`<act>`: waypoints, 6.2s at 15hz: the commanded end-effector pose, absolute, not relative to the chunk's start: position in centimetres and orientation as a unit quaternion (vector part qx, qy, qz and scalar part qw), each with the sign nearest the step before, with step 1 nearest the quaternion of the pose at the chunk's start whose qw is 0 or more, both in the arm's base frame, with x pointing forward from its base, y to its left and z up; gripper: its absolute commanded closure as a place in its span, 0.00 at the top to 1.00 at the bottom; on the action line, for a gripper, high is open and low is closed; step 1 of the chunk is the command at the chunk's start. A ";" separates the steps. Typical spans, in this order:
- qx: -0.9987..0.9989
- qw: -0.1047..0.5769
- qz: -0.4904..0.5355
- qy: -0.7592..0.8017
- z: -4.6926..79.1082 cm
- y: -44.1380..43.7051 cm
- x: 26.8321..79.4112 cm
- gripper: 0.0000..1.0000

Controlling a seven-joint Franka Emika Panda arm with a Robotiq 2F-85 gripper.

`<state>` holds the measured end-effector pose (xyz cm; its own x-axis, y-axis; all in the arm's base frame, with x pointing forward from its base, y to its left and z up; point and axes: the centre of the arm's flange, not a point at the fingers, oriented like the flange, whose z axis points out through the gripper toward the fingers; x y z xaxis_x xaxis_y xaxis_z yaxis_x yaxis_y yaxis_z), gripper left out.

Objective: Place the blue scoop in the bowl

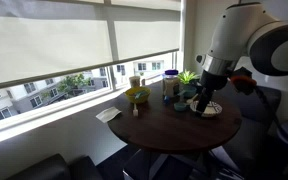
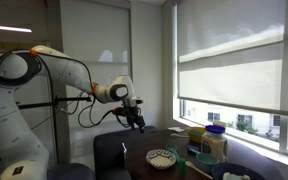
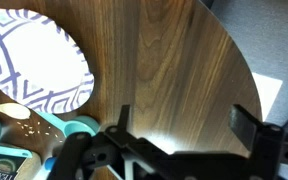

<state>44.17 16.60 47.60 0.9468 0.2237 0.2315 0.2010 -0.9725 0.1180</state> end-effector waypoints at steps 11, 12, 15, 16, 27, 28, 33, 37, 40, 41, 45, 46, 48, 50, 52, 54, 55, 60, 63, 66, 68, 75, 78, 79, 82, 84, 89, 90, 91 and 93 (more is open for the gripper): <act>0.973 0.025 0.140 0.183 47.1 13.7 45.0 1.00; 0.966 0.020 0.139 0.216 47.0 11.4 45.1 1.00; 0.946 0.005 0.151 0.286 46.2 7.0 46.2 1.00; 0.940 -0.006 0.152 0.306 45.9 5.3 47.1 1.00; 0.943 -0.105 0.197 0.249 46.2 -3.4 49.3 1.00; 0.943 -0.105 0.196 0.249 46.2 -3.3 49.4 1.00; 0.926 -0.102 0.246 0.266 44.0 -2.6 54.2 1.00; 0.920 -0.128 0.240 0.281 42.4 -1.1 56.0 1.00; 0.921 -0.118 0.230 0.293 41.7 0.0 56.8 1.00; 0.921 -0.119 0.223 0.295 41.4 0.3 56.9 0.99; 0.927 -0.107 0.203 0.295 40.6 1.4 57.0 0.69; 0.930 -0.099 0.197 0.294 40.4 1.5 56.8 0.66; 0.938 -0.084 0.181 0.285 40.2 1.6 56.6 0.63; 0.943 -0.071 0.172 0.277 39.8 1.7 56.8 0.59; 0.945 -0.065 0.174 0.268 39.3 1.7 57.2 0.40; 0.947 -0.060 0.175 0.262 38.9 1.7 57.5 0.23; 0.948 -0.058 0.176 0.260 38.8 1.7 57.6 0.16; 0.944 -0.036 0.193 0.265 39.4 2.0 57.7 0.00; 0.925 -0.005 0.232 0.301 42.5 3.0 57.1 0.01; 0.909 0.024 0.239 0.340 45.1 4.8 56.1 0.01; 0.913 -0.027 0.228 0.338 46.6 5.7 55.0 0.01; 0.961 -0.017 0.126 0.245 49.3 0.0 47.5 0.01; 0.976 -0.003 0.065 0.207 47.5 -2.2 46.7 0.01; 0.979 -0.006 0.055 0.195 47.0 -2.1 46.7 0.01; 0.985 0.005 0.046 0.165 45.6 -2.2 47.3 0.01; 0.988 0.016 0.055 0.143 44.8 -2.3 48.4 0.01; 0.989 0.021 0.068 0.129 43.1 -2.1 51.6 0.01; 0.988 0.021 0.070 0.132 43.1 -1.7 52.3 0.01; 0.988 0.022 0.073 0.134 43.1 -1.5 52.7 0.01; 0.987 0.016 0.070 0.142 43.5 -0.8 53.2 0.31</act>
<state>51.29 -1.98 42.81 0.9517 0.2777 0.1311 0.2741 -0.9606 0.0451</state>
